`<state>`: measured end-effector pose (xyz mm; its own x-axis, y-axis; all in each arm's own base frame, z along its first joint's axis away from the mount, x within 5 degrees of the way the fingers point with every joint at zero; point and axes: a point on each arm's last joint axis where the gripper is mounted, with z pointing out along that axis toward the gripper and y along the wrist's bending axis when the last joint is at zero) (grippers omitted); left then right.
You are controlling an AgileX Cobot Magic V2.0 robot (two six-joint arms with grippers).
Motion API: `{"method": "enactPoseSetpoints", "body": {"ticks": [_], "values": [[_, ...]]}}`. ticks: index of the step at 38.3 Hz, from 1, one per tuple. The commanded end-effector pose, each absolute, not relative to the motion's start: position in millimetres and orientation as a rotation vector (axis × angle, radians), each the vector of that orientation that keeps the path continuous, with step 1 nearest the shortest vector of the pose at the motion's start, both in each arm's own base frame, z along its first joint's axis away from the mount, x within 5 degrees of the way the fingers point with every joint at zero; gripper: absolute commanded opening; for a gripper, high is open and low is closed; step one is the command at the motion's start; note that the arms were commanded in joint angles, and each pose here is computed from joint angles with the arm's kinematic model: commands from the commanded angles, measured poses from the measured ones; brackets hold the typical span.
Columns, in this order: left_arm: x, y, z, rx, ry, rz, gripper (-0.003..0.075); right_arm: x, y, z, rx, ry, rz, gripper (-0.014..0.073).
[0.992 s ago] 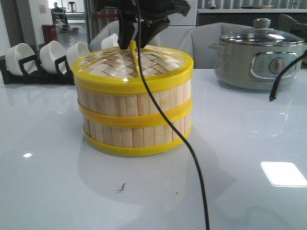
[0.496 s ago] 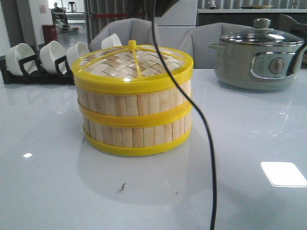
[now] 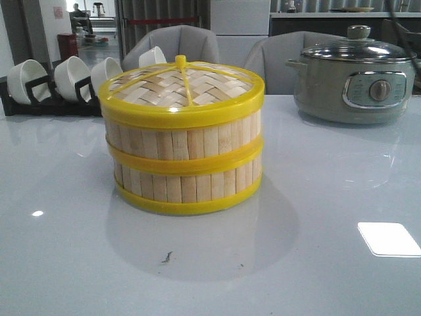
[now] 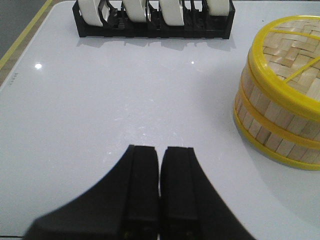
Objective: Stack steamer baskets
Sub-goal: 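Raise the right gripper away from the lidded stack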
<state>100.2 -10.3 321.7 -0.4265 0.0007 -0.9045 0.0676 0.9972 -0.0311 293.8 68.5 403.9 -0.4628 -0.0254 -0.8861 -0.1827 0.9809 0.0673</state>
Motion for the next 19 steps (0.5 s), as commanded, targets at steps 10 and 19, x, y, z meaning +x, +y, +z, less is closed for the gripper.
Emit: {"method": "enactPoseSetpoints", "body": {"ticks": [10,19], "values": [[103,-11,337,0.044,1.913,-0.091,0.0087,185,7,381,0.025,1.754,0.068,0.0410],[103,-11,337,0.044,1.913,-0.091,0.0087,112,-2,330,0.068,1.682,0.030,0.0410]]}}
